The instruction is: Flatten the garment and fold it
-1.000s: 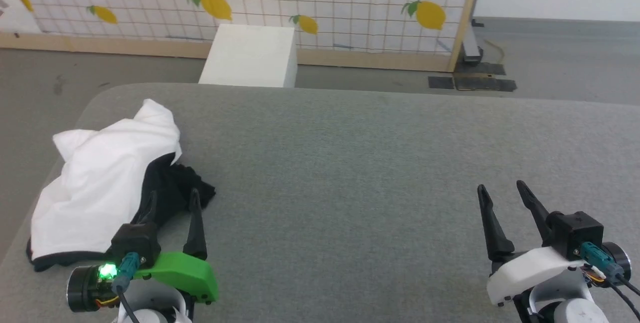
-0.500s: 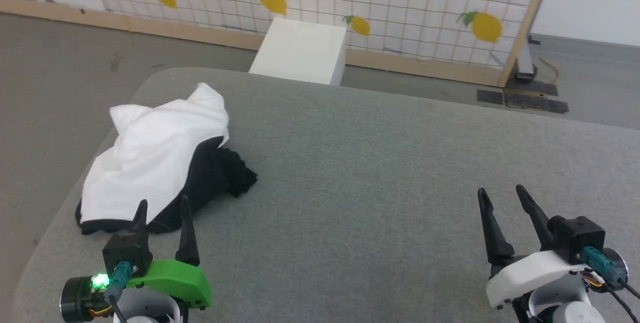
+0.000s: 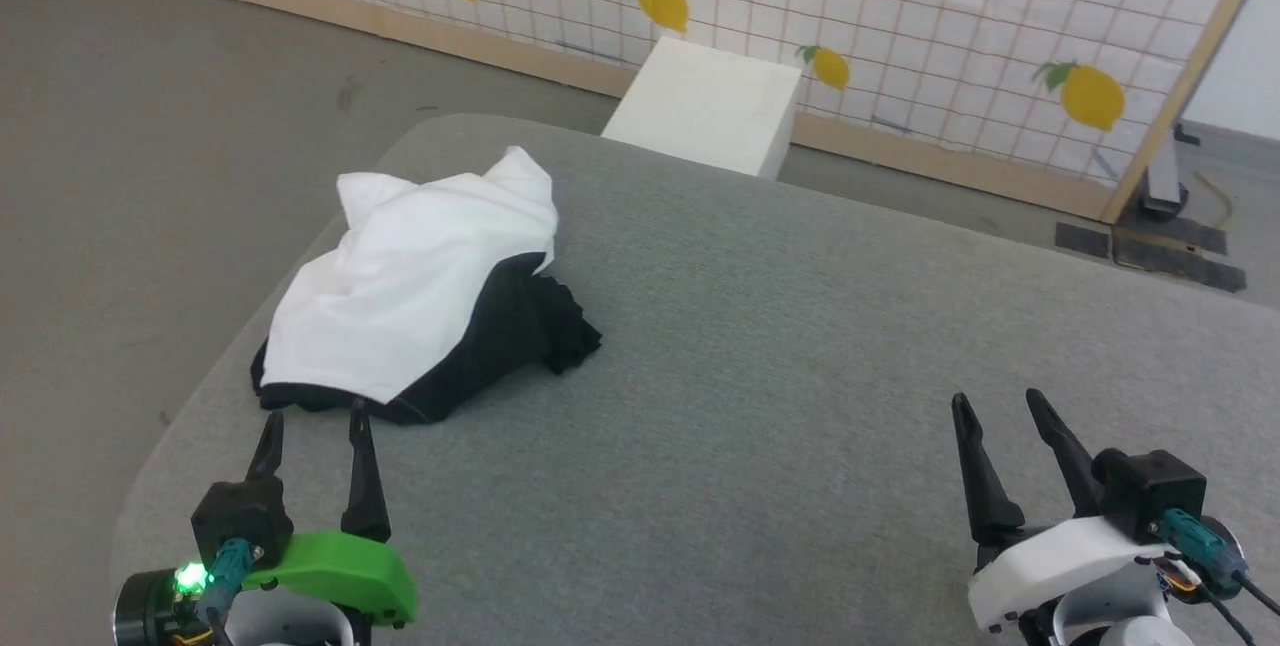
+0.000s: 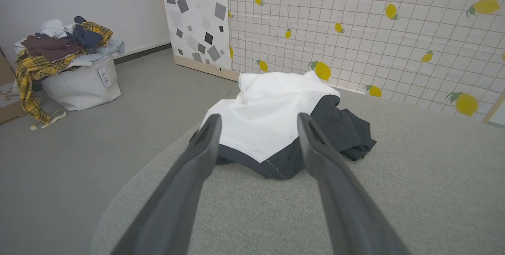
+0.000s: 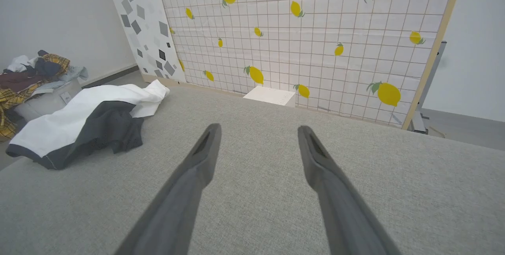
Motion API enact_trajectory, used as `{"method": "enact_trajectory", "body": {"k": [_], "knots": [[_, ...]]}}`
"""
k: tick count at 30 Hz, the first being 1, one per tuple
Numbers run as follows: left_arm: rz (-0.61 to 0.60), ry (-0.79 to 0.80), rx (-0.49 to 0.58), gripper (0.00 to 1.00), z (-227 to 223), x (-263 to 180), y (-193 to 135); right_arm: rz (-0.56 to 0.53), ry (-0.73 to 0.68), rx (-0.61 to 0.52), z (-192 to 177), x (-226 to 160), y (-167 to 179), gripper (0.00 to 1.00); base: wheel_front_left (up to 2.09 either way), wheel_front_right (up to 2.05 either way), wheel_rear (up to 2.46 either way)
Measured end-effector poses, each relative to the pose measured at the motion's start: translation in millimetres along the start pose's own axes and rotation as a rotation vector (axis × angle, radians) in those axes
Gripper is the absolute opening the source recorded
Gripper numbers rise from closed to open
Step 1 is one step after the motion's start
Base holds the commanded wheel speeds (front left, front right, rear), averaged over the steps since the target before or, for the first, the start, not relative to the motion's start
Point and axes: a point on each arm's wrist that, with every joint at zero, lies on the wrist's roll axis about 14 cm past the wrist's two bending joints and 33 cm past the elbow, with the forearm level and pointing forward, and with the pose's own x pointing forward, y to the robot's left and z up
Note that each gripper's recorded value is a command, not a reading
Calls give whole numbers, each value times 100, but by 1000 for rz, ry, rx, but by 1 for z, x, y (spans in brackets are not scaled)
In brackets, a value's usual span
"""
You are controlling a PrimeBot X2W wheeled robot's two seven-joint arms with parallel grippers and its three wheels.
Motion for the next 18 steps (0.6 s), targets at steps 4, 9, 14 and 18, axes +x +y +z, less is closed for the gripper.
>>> {"method": "enact_trajectory", "body": {"k": [4, 9, 14, 18], "knots": [[34, -5, 0, 100, 0, -7, 11, 25, 5, 0, -2, 4, 8, 100, -2, -2, -2], [67, -10, 2, 100, 0, -14, 21, 49, 1, -2, -3, 8, 16, 100, 0, 0, 0], [94, -14, 4, 100, -1, -20, 30, 67, 2, -1, -5, 12, 22, 100, 0, 0, 0], [117, -13, 6, 100, -2, -26, 37, 80, -1, -2, -6, 15, 26, 100, 0, 0, 0]]}}
